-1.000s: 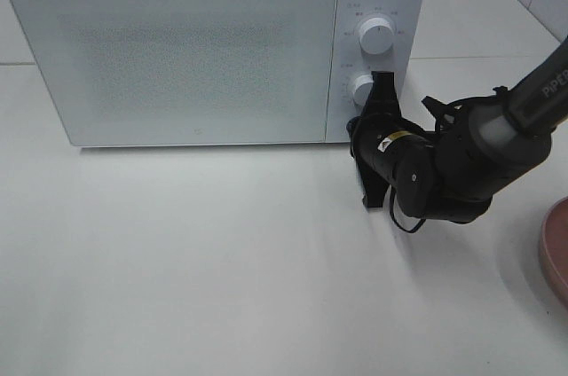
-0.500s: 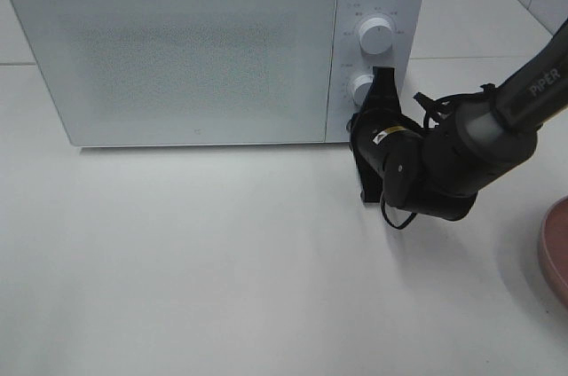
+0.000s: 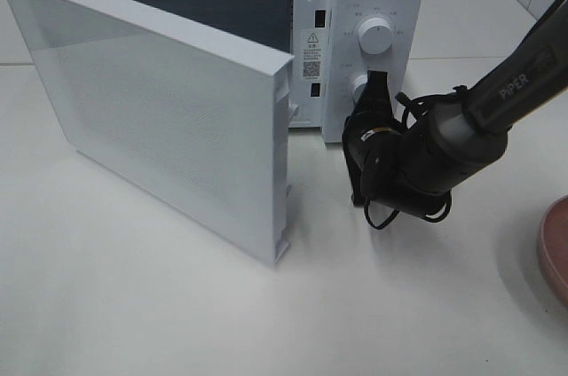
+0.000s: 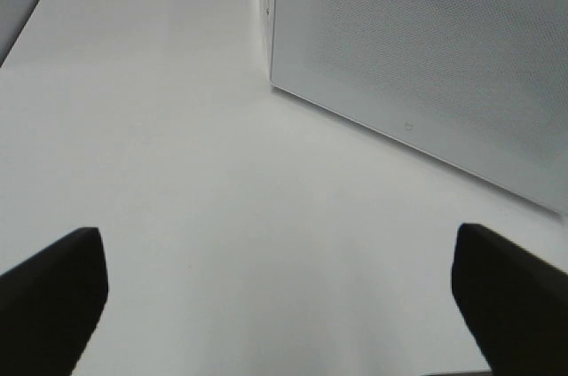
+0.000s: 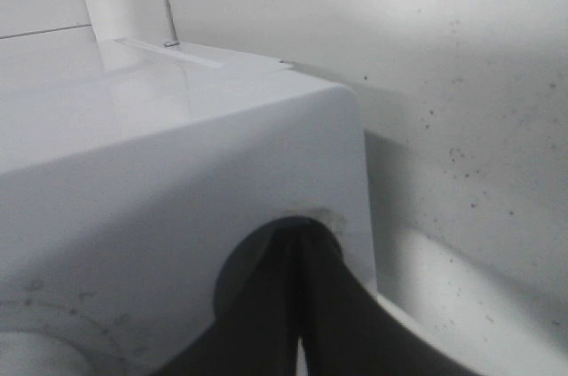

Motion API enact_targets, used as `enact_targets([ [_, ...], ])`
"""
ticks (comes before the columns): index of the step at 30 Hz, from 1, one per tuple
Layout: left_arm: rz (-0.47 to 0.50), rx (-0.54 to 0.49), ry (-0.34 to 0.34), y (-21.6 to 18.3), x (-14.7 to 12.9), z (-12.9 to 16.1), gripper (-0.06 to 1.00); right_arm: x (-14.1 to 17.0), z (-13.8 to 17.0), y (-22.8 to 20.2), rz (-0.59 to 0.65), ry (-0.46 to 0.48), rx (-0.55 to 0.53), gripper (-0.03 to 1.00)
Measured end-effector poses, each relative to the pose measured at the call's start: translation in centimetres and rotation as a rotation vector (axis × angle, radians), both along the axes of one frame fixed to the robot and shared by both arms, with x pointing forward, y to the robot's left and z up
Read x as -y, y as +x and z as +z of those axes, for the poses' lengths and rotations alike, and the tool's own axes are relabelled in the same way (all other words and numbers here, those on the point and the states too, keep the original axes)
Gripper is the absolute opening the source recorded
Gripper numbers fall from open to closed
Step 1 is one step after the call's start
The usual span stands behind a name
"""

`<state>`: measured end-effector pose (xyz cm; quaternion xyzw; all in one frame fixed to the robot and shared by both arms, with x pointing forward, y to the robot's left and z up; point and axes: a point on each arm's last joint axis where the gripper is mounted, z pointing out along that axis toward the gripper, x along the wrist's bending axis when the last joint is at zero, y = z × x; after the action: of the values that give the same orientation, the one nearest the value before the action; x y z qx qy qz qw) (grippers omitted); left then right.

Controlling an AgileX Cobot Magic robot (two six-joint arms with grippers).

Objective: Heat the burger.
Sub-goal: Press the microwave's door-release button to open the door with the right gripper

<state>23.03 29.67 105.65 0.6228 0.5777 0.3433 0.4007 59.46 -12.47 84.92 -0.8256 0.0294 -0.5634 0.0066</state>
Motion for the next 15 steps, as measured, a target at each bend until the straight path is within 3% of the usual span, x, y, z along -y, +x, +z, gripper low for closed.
enact_targets([
  [15, 0.0, 0.0, 0.0, 0.0, 0.0, 0.0, 0.97, 0.5, 0.96, -0.18, 0.045, 0.019, -0.03, 0.0],
])
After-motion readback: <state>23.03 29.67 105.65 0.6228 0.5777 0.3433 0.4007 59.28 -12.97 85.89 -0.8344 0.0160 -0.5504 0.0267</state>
